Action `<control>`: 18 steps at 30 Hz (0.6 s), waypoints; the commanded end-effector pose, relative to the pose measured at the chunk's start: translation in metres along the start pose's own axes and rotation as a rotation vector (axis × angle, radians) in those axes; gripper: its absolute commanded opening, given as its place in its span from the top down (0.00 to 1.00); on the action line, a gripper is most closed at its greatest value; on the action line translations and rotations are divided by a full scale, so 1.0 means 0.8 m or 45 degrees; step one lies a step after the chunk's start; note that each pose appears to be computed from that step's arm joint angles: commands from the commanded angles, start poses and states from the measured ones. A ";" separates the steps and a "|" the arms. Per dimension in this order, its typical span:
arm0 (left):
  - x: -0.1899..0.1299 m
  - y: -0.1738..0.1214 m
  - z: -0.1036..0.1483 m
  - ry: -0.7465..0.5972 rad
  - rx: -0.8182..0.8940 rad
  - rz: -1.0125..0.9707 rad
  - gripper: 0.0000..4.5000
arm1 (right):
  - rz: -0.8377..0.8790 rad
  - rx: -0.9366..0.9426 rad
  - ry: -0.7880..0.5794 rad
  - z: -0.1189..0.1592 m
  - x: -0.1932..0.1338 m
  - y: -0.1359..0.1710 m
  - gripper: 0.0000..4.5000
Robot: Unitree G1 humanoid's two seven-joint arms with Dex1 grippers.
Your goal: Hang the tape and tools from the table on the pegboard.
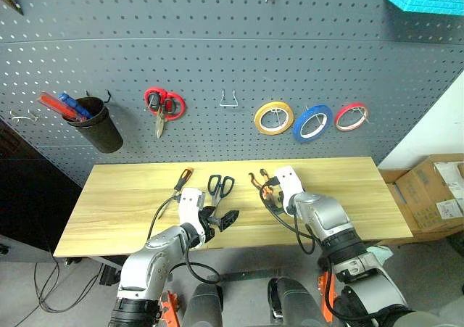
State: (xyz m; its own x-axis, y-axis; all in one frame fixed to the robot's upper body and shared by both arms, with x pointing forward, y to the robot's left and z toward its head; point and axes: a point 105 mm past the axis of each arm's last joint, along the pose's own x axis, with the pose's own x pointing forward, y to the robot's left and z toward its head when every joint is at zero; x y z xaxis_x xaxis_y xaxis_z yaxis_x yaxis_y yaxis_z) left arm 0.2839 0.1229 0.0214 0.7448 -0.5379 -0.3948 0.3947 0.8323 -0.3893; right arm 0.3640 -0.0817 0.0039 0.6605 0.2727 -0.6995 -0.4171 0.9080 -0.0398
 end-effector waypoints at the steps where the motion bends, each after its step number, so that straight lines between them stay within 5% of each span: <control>1: -0.004 -0.019 0.015 -0.077 -0.031 -0.080 0.00 | -0.032 -0.001 -0.042 0.019 0.002 -0.009 0.01; 18: -0.007 -0.021 0.027 -0.122 -0.066 -0.125 0.00 | 0.019 0.110 -0.020 0.055 0.031 0.023 0.01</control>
State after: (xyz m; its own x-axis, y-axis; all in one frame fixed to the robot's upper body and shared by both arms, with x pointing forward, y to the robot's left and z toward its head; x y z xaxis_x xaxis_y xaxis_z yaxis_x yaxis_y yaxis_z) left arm 0.2848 0.1171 0.0356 0.7513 -0.5792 -0.3164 0.4083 0.7845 -0.4668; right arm 0.3946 -0.0462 0.0112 0.6431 0.2891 -0.7091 -0.3707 0.9278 0.0421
